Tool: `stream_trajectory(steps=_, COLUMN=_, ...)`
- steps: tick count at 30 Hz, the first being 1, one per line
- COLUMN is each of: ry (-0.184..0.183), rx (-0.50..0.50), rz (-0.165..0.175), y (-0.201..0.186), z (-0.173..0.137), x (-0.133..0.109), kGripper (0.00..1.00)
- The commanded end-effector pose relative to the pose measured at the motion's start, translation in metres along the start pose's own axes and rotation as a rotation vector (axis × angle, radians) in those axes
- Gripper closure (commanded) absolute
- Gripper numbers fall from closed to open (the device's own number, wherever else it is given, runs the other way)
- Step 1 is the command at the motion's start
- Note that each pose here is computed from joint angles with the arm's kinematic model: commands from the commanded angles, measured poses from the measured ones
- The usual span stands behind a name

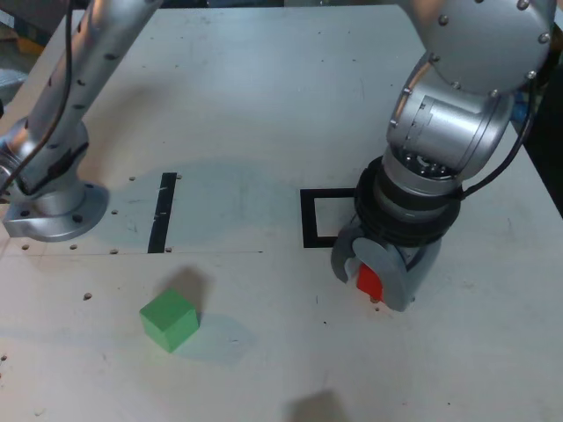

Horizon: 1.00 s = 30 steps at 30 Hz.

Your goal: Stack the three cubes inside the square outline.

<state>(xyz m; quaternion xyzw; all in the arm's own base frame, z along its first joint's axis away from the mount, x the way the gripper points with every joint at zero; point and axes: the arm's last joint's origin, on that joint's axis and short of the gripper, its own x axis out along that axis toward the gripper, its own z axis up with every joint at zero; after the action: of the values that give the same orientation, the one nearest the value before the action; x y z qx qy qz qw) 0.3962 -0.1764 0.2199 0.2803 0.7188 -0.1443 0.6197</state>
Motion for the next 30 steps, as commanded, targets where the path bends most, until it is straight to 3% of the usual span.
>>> stream_trajectory(steps=1, ry=0.003, rx=0.001, rz=0.002, y=0.002, z=-0.001, x=-0.005, kGripper=0.77)
stream_trajectory(steps=6, ry=0.005, rx=-0.057, rz=-0.003, y=0.02, z=-0.016, x=-0.025, kGripper=0.78)
stream_trajectory(steps=13, ry=0.015, rx=-0.303, rz=-0.063, y=0.066, z=-0.053, x=-0.035, kGripper=0.78)
stream_trajectory(steps=18, ry=0.046, rx=-0.437, rz=-0.099, y=0.09, z=-0.072, x=-0.027, kGripper=0.77)
stream_trajectory(steps=24, ry=0.093, rx=-0.505, rz=-0.128, y=0.101, z=-0.083, x=-0.008, kGripper=0.77)
stream_trajectory(steps=30, ry=0.076, rx=-0.545, rz=-0.162, y=0.097, z=-0.084, x=0.01, kGripper=0.77)
